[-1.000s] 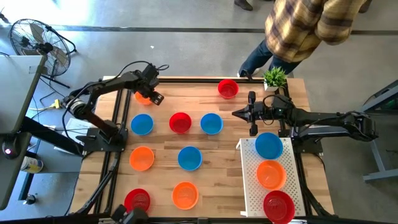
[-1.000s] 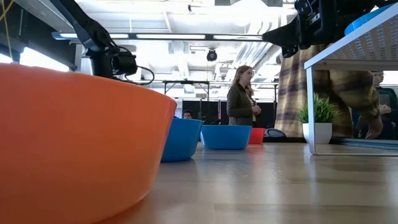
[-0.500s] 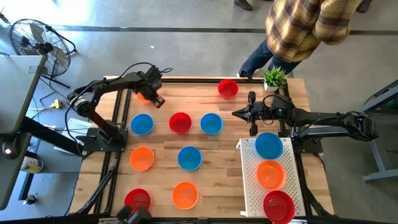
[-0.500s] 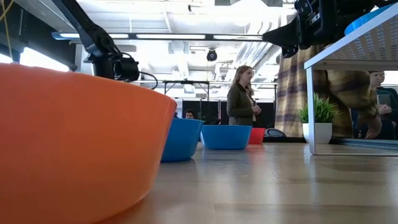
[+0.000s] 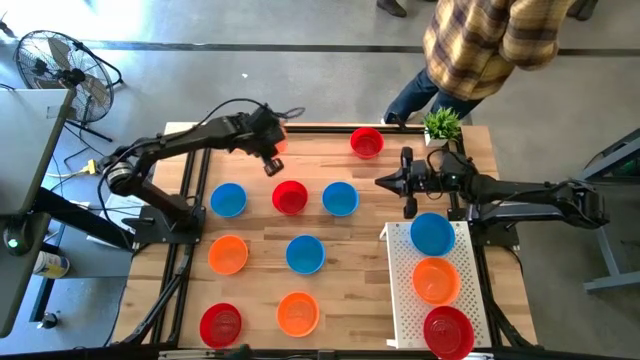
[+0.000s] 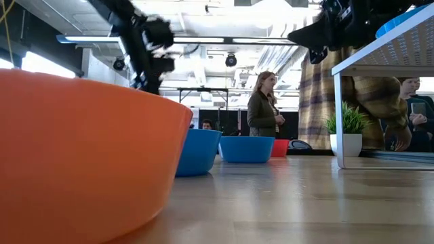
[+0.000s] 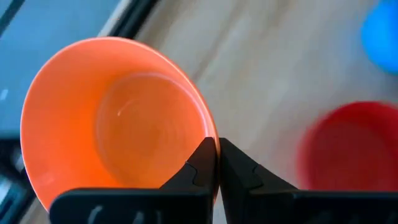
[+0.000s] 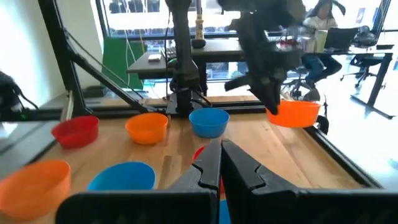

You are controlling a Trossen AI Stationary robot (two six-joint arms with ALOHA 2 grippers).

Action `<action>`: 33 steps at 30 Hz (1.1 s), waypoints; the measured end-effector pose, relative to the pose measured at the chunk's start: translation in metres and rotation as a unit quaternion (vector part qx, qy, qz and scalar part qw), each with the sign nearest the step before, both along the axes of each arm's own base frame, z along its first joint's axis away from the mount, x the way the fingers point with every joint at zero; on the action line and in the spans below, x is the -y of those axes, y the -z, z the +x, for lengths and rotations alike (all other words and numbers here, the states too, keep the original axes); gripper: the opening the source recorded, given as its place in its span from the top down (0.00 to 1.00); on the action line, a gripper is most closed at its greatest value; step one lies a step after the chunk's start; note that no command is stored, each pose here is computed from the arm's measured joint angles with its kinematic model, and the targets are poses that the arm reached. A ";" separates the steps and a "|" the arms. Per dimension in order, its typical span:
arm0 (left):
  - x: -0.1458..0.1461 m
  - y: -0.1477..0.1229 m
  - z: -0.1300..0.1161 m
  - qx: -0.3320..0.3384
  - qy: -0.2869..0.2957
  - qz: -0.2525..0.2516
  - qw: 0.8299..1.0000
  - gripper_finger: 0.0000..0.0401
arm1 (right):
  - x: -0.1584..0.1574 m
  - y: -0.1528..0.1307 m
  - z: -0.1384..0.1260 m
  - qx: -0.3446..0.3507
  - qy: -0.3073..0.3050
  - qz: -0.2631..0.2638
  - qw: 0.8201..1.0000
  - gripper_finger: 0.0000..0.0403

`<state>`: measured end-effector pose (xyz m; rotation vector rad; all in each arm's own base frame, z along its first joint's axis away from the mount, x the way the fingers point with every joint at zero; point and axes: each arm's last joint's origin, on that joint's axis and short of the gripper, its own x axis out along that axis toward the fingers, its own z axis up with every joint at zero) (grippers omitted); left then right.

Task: Pick & Place Mini bowls
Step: Stack the orange bowl on top of the other orange bowl on the shelf

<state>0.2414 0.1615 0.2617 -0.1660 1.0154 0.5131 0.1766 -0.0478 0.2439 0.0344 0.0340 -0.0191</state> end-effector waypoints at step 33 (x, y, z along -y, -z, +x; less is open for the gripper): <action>0.140 -0.029 0.135 -0.069 0.383 0.300 0.871 1.00 | 0.073 -0.100 0.071 -0.313 0.184 0.330 0.871 0.71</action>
